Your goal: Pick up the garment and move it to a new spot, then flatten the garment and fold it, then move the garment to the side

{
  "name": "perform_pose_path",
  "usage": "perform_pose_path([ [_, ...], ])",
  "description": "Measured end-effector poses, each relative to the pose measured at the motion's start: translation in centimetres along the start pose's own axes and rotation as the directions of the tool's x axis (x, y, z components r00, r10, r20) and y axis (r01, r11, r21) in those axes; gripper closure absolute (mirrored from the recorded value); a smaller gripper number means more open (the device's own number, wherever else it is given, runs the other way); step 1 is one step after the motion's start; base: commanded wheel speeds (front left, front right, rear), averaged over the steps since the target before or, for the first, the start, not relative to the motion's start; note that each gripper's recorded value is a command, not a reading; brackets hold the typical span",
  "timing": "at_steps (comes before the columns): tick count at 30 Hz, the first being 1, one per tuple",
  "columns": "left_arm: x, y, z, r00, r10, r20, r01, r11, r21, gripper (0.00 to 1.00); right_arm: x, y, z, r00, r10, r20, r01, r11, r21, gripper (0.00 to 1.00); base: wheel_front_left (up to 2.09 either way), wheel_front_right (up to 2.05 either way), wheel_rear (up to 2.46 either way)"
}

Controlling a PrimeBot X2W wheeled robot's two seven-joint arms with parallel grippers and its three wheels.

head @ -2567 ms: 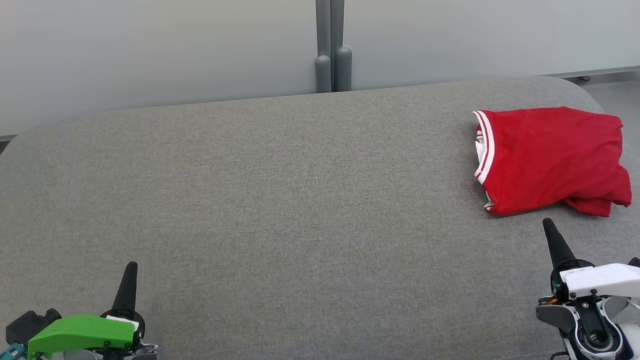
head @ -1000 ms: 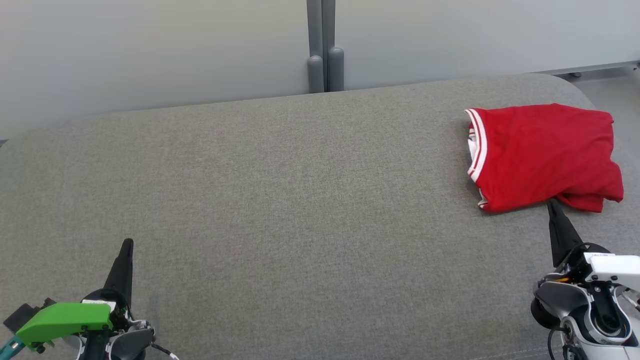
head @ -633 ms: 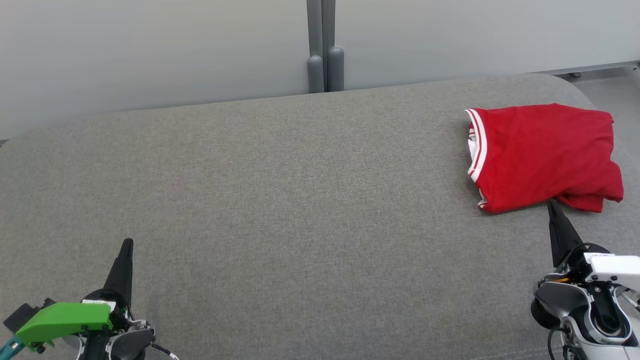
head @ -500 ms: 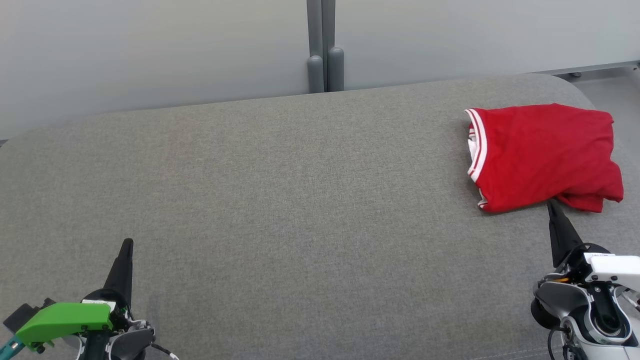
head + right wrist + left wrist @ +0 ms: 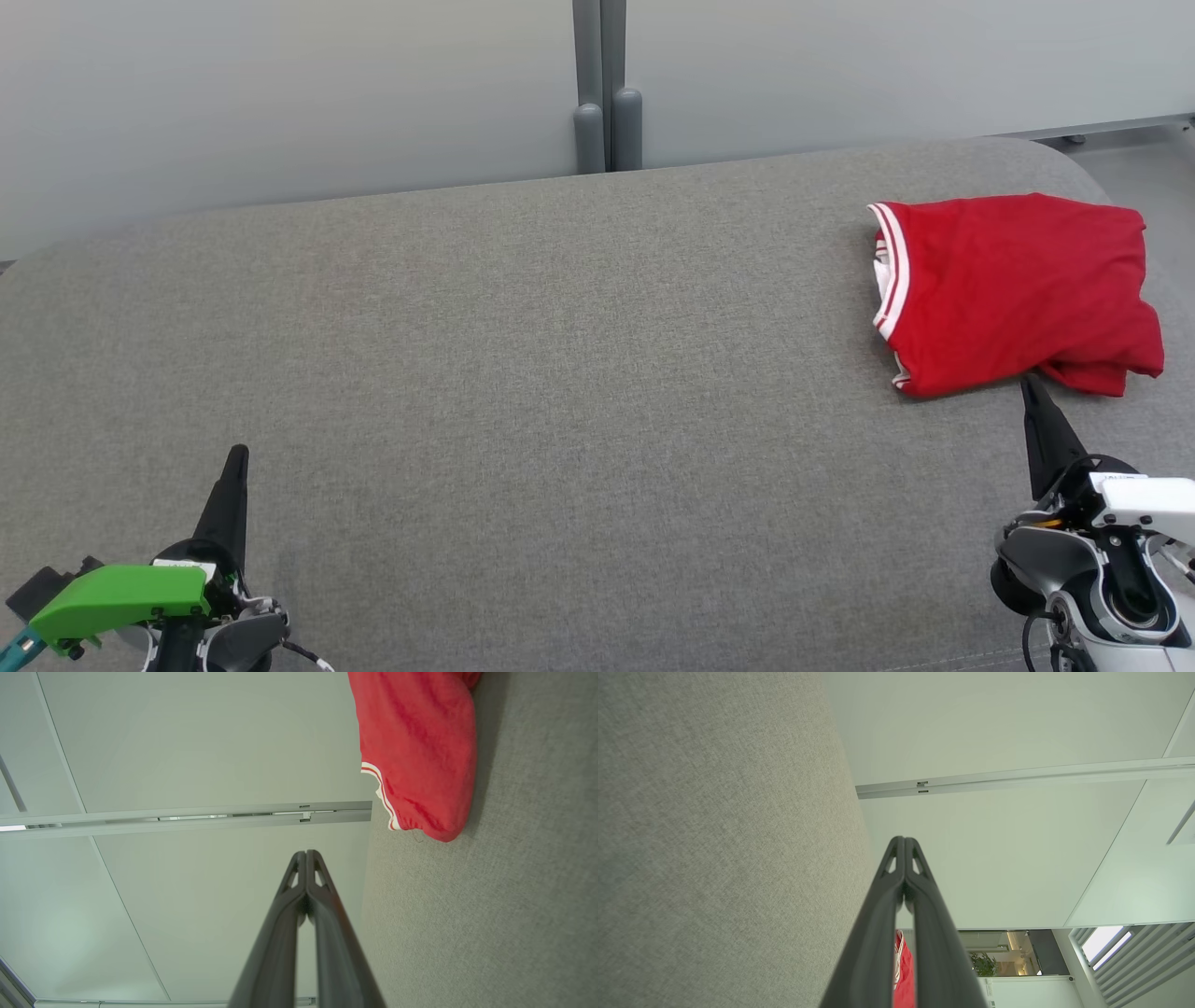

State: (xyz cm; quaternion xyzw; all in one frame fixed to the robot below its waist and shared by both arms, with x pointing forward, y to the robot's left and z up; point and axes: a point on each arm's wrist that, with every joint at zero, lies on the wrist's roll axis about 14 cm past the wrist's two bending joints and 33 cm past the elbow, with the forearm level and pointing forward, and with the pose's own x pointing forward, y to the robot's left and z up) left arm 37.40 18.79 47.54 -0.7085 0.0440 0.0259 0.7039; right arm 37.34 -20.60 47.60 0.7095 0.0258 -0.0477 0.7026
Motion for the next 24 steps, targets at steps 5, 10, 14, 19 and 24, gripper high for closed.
perform_pose_path([
  [5,0.0,-0.01,0.01,1.0,0.0,0.0,0.0,1.0,0.0,1.0,0.0,-0.02,-0.04,1.0,0.0,-0.001,0.0,1.0,0.002,1.0,0.0,0.0,0.0],
  [10,0.0,-0.01,0.01,1.0,0.0,0.0,0.0,1.0,0.0,1.0,0.0,-0.04,-0.05,1.0,-0.001,0.0,0.001,1.0,0.002,1.0,0.0,0.0,0.0],
  [14,0.0,-0.02,0.01,1.0,-0.001,0.0,0.001,1.0,0.0,1.0,0.0,-0.05,-0.08,1.0,-0.001,-0.003,0.001,1.0,0.003,1.0,0.0,0.0,0.0],
  [19,0.0,-0.03,0.02,1.0,-0.001,0.001,0.001,1.0,0.0,1.0,-0.01,-0.08,-0.07,1.0,-0.002,-0.002,0.002,1.0,0.003,1.0,0.0,0.0,0.0],
  [24,0.01,-0.04,0.02,1.0,-0.001,0.001,0.001,1.0,0.0,1.0,-0.01,-0.12,-0.06,1.0,-0.004,-0.002,0.004,1.0,0.003,1.0,0.0,0.0,0.0],
])
